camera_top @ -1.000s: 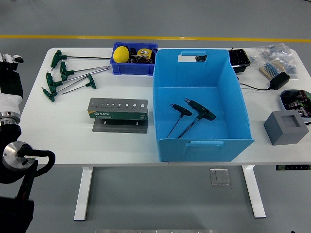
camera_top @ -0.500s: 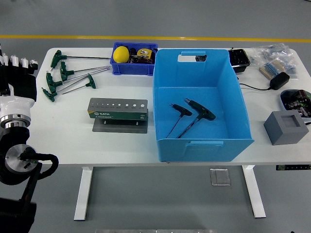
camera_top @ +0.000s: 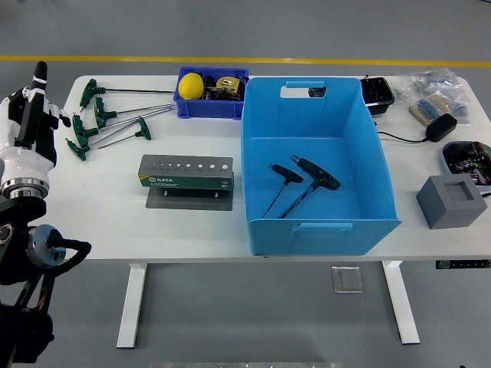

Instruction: Lift tool from toolbox,place it in box,lift tool from toolbox,place it in box

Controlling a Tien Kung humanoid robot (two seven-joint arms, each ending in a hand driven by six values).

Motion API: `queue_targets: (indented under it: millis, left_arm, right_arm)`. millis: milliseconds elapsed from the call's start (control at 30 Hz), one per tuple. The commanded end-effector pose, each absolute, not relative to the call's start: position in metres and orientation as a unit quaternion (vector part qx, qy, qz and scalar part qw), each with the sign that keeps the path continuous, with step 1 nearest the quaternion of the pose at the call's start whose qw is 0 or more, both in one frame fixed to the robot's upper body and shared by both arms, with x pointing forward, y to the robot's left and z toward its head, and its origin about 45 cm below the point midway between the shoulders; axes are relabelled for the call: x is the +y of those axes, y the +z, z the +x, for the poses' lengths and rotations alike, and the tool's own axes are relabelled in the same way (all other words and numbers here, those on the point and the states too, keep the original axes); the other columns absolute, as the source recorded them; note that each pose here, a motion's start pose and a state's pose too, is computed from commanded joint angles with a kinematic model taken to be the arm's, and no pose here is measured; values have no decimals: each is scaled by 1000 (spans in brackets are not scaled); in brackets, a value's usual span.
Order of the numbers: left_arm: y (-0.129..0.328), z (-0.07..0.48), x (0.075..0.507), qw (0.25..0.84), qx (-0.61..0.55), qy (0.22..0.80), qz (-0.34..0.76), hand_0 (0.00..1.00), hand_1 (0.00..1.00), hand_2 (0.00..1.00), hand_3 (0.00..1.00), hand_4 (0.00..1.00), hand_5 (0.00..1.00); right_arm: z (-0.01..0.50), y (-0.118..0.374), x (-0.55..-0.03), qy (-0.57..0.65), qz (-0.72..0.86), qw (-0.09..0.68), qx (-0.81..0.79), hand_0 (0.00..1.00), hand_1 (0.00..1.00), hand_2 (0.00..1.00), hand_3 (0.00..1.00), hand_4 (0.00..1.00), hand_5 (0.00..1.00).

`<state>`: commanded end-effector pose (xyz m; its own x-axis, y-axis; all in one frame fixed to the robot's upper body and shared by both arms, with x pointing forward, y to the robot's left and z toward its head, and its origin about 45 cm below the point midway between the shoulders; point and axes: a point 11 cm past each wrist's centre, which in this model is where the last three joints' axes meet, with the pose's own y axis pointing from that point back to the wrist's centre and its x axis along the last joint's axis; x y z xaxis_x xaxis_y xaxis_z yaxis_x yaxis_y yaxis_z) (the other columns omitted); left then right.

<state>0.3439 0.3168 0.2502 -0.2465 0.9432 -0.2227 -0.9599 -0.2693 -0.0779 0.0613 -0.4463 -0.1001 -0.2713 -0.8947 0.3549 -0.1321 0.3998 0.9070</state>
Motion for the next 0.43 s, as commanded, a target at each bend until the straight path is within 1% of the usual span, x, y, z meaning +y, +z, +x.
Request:
queue_targets:
  millis: [100, 133, 267, 333, 433]
  left_arm:
    - [238, 347, 320, 626, 7, 778, -48, 39, 2, 2, 26, 838, 464]
    - [236, 348, 321, 635, -9, 772, -32, 40, 2, 2, 35, 827, 439]
    - [227, 350, 310, 676, -78, 732, 30, 40, 2, 2, 35, 827, 439]
    - [223, 348, 307, 679, -106, 724, 58, 41, 2, 2, 41, 829, 422]
    - [221, 347, 306, 675, -149, 715, 101, 41, 2, 2, 41, 829, 422]
  right_arm:
    - [60, -100, -447, -402, 372, 476, -688, 612, 560, 684, 748, 970, 932]
    - [59, -100, -447, -402, 372, 476, -688, 612, 559, 683, 747, 970, 932]
    - [58, -100, -447, -402, 372, 479, -686, 612, 559, 683, 747, 970, 932]
    - [57, -101, -446, -403, 372, 479, -686, 612, 558, 684, 747, 969, 931]
    - [56, -101, -446, -403, 371, 479, -686, 612, 558, 684, 747, 969, 931]
